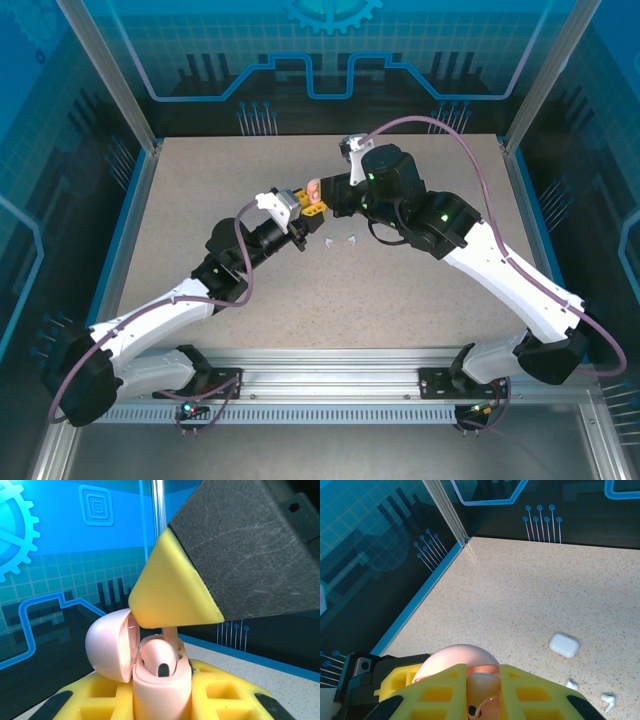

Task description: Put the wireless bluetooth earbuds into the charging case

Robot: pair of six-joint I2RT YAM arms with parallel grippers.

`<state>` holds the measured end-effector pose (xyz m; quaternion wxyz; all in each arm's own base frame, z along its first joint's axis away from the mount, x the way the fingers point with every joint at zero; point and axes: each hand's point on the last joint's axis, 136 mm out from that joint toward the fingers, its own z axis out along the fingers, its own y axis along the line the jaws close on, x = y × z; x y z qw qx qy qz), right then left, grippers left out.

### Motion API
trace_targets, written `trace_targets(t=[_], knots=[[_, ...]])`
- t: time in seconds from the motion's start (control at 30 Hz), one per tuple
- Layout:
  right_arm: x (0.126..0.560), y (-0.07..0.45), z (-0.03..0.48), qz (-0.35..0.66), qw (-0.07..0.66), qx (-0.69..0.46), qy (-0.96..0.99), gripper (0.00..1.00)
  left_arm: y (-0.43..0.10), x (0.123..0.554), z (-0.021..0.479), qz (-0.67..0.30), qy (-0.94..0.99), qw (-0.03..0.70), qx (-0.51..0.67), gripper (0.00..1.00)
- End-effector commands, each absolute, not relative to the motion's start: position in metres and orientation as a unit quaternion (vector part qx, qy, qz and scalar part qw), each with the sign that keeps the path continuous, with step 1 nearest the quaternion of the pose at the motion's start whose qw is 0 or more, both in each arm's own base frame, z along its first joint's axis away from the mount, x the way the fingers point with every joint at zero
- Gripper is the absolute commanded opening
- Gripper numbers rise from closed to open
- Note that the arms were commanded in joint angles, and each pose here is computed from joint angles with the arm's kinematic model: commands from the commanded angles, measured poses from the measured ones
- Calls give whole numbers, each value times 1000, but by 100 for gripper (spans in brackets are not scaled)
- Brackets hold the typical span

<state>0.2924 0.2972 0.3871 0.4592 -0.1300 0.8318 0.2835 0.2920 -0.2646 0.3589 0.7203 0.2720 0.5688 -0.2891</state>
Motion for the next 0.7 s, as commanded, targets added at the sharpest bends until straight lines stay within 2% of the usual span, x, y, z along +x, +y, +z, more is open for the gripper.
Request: trace_targets(t=[0.0, 0.37, 0.67], knots=[[288, 296, 374, 268, 447, -136, 842, 19, -264, 288, 386, -297, 540, 741, 268, 0], [284, 304, 358, 257, 422, -163, 854, 18, -264, 289, 388, -295, 539, 742, 268, 0], [287, 299, 377, 260, 440, -144, 847, 33, -265, 289, 387, -295, 541, 740, 271, 0]])
